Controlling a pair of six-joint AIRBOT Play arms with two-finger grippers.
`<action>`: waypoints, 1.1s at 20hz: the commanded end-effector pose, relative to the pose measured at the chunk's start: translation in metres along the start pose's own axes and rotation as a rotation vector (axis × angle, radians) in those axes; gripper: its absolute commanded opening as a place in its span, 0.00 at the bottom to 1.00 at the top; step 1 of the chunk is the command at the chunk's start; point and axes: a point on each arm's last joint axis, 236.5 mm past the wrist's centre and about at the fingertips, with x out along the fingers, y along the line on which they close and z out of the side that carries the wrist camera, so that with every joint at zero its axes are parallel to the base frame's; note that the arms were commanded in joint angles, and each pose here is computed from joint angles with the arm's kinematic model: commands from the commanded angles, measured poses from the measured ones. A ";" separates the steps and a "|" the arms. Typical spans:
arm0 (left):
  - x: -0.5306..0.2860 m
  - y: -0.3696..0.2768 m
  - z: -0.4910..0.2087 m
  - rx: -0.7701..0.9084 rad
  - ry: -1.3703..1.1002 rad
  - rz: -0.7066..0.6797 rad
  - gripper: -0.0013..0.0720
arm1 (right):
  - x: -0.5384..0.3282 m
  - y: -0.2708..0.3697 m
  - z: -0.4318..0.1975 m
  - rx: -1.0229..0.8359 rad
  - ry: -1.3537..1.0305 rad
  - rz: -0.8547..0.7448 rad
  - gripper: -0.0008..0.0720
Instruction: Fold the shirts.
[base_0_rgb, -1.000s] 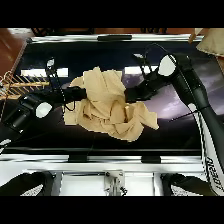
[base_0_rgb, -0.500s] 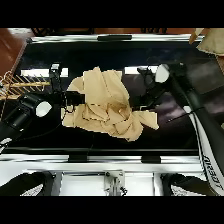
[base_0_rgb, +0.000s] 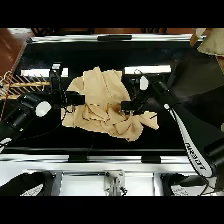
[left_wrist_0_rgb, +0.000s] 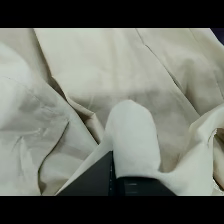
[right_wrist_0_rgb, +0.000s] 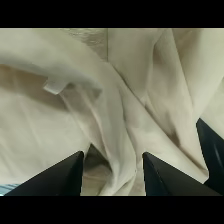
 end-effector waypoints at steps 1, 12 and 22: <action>0.000 0.001 0.000 0.003 0.001 0.001 0.08 | 0.014 -0.006 -0.002 0.031 0.037 -0.023 0.52; -0.228 0.014 0.194 0.006 -0.615 0.003 0.08 | -0.332 0.081 0.011 -0.418 -0.924 0.137 0.11; -0.304 0.031 0.101 0.018 -0.357 0.105 0.08 | -0.392 0.094 -0.120 -0.457 -0.927 0.298 0.11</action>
